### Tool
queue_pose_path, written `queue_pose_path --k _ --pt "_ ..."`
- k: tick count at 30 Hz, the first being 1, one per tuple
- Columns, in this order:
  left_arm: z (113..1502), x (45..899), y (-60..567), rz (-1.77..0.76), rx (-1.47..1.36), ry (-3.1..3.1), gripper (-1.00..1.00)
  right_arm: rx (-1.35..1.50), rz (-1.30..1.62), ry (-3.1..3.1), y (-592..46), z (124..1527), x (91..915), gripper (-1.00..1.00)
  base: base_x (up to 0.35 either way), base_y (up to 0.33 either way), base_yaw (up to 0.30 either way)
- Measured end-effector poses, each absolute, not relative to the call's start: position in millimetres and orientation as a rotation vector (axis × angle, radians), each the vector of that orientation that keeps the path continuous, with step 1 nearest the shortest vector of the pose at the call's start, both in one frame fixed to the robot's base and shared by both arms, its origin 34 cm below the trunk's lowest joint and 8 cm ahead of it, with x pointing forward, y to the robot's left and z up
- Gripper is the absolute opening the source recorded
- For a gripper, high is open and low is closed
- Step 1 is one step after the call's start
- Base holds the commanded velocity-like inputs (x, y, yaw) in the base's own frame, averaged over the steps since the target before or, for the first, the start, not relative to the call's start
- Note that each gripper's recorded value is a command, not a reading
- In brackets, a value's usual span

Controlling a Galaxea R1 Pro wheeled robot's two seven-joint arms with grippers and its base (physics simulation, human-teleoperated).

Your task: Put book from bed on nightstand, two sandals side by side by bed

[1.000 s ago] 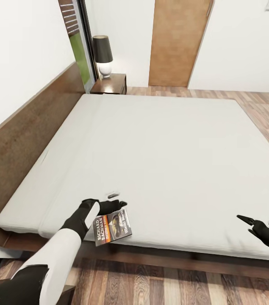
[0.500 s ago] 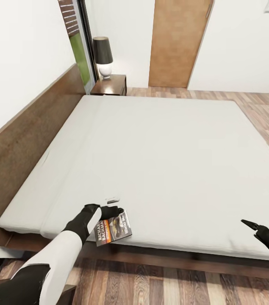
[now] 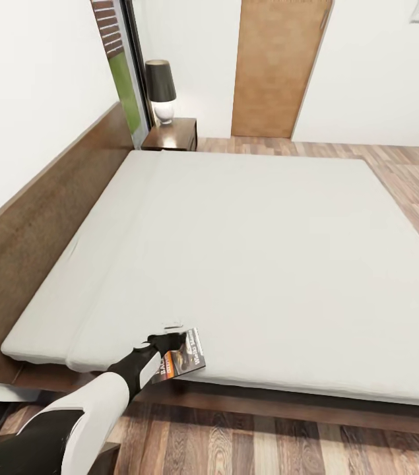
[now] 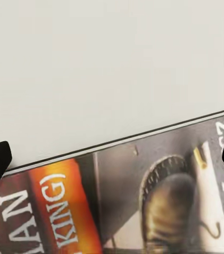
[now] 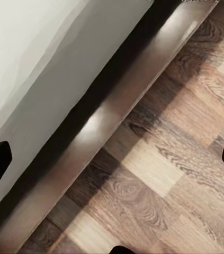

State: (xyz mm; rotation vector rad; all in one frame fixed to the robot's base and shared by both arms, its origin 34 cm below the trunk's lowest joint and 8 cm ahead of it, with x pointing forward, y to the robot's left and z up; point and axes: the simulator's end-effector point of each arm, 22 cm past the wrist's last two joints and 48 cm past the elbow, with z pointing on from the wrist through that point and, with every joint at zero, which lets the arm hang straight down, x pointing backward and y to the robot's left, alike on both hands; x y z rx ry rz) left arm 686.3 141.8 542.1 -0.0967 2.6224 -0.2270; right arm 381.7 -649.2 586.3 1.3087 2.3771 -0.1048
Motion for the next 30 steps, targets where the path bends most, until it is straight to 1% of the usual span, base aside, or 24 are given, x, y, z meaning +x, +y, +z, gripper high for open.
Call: queue_pose_path --k 30 --pt "569 695 142 -0.231 -0.101 2.615 1.0 1.309 -0.105 2.377 -649 607 380 1.0 0.0 0.0 0.0"
